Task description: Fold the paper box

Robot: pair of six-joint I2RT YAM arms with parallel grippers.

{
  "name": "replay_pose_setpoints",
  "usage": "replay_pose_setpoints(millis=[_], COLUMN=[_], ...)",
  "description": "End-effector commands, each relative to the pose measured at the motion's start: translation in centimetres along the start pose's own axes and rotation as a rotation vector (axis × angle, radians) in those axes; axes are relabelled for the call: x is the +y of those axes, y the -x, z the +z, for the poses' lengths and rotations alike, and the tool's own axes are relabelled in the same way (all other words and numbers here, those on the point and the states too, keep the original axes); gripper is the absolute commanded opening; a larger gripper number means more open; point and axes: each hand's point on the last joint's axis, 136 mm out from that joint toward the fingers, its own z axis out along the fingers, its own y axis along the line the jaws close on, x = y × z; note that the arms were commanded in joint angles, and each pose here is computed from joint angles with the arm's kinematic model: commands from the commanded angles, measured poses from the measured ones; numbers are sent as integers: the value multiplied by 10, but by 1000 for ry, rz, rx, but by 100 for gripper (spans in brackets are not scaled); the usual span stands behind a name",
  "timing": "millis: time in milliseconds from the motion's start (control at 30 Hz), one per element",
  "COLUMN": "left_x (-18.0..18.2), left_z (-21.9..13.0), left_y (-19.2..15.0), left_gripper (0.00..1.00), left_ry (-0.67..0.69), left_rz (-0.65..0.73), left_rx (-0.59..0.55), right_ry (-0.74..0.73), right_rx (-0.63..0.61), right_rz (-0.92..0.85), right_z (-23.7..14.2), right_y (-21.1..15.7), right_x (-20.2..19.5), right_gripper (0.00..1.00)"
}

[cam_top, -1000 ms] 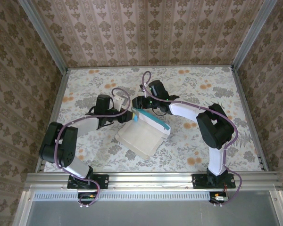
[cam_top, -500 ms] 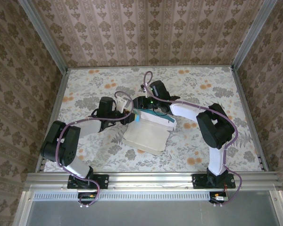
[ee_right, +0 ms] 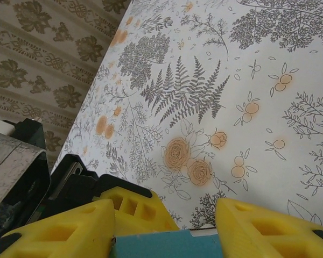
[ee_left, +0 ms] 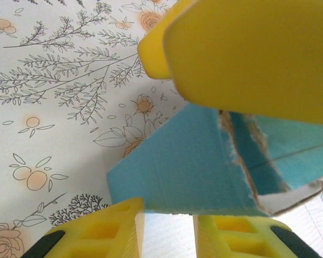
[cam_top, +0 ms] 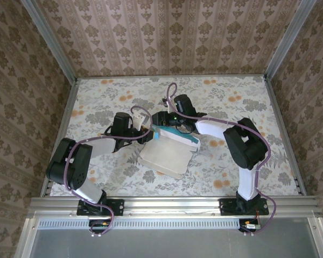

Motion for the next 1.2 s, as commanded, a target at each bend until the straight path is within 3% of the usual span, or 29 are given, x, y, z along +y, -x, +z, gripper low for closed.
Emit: replay_pose_setpoints(millis=[0,900,1167], left_x=[0,0,-2], left_z=[1,3,4], left_y=[-4,-3,1], left_gripper=[29,27,27], left_ry=[10,1,-11], left_rz=[14,-6,-8], left_rx=[3,12,17], right_ry=[9,52,-39], right_rx=[46,43,63], right_rz=[36,60,50], right_z=[1,1,1], right_y=[-17,-17,-21], right_x=[-7,-9,-25], right_gripper=[55,73,71])
